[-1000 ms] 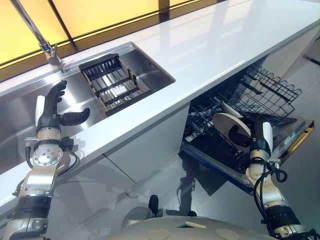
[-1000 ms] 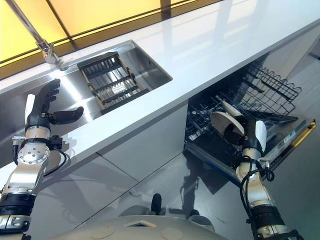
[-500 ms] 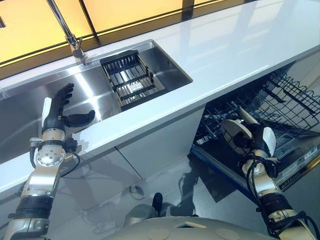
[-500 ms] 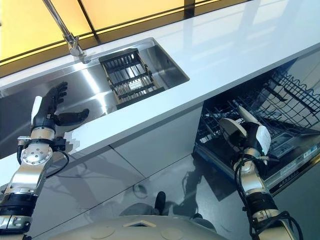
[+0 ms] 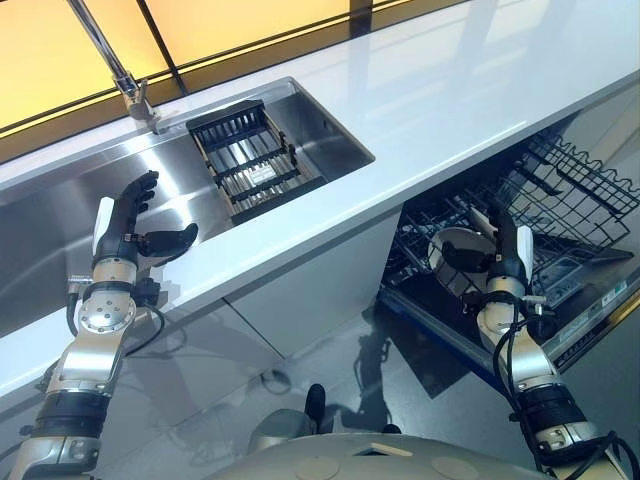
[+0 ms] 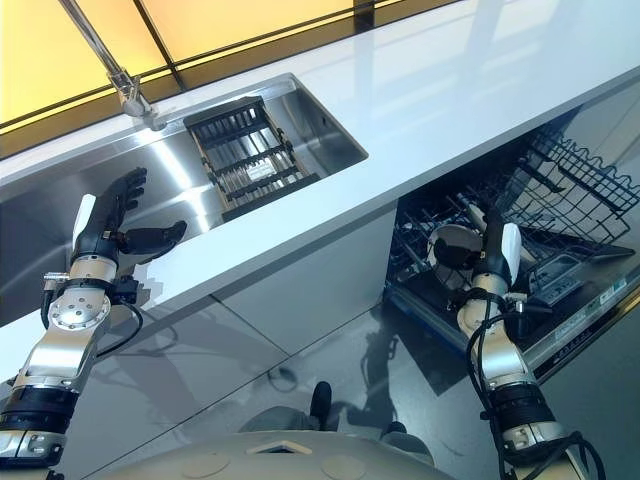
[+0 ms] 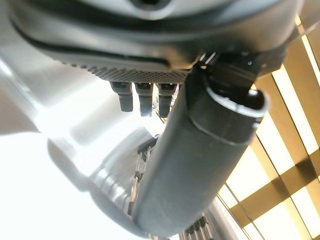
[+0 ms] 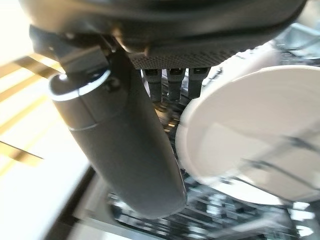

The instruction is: Pick up plates and place into dishwasher.

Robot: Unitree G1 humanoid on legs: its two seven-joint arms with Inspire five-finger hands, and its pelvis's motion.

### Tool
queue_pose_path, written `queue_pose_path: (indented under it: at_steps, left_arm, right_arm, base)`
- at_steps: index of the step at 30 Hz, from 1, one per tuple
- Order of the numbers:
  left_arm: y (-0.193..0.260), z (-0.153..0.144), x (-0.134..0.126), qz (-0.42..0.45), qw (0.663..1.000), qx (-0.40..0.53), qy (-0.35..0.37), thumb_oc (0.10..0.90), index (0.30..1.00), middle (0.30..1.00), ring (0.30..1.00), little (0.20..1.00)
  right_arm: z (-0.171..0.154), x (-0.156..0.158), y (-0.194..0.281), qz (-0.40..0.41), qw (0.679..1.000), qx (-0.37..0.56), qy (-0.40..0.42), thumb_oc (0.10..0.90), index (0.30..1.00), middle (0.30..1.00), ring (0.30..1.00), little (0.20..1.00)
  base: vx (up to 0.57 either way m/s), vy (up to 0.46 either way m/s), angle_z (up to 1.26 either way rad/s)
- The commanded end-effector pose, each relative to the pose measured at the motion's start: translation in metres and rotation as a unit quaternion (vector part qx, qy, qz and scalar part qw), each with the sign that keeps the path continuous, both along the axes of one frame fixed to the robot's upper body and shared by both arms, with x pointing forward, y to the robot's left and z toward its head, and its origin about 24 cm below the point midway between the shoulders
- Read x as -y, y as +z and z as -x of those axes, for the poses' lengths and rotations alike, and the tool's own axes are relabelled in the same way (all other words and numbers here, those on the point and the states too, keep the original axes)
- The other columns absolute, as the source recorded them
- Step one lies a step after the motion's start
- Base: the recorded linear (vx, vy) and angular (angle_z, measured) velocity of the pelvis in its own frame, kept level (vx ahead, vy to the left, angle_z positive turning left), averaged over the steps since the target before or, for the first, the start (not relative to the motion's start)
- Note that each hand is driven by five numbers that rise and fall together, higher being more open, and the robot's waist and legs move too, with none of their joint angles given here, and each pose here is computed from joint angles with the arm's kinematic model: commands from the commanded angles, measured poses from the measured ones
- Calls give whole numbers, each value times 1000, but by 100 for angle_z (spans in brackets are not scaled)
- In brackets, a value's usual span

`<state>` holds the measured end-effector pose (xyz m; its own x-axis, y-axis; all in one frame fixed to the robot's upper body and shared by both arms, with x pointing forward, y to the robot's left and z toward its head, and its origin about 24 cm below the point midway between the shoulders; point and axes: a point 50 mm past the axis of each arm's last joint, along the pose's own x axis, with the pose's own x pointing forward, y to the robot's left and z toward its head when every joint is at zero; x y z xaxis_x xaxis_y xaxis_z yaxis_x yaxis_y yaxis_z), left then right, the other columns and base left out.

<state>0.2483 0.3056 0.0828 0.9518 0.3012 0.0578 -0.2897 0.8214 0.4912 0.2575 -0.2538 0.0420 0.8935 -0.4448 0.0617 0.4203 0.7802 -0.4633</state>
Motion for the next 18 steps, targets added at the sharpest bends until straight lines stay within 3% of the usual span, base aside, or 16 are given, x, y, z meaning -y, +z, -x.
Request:
queue_pose_path:
  at_steps: [1, 8, 15, 18]
  left_arm:
    - [38, -8, -14, -26, 996, 88, 13, 800, 900, 900, 900, 900]
    - [35, -3, -20, -30, 996, 84, 30, 800, 900, 900, 900, 900]
    - [33, 2, -23, -29, 995, 85, 38, 800, 900, 900, 900, 900]
    - [32, 3, -22, -28, 995, 85, 38, 800, 900, 900, 900, 900]
  right_arm:
    - [-6, 3, 63, 17, 987, 157, 31, 800, 900, 900, 900, 900]
    - [9, 15, 70, -2, 982, 189, 8, 800, 900, 900, 900, 900]
    - [22, 11, 23, -170, 973, 154, -13, 800, 900, 900, 900, 900]
    - [26, 6, 3, -199, 973, 119, -20, 800, 900, 900, 900, 900]
  base:
    - [-20, -62, -12]
    - [-17, -56, -14]
    - [-19, -20, -13]
    - [-10, -8, -8]
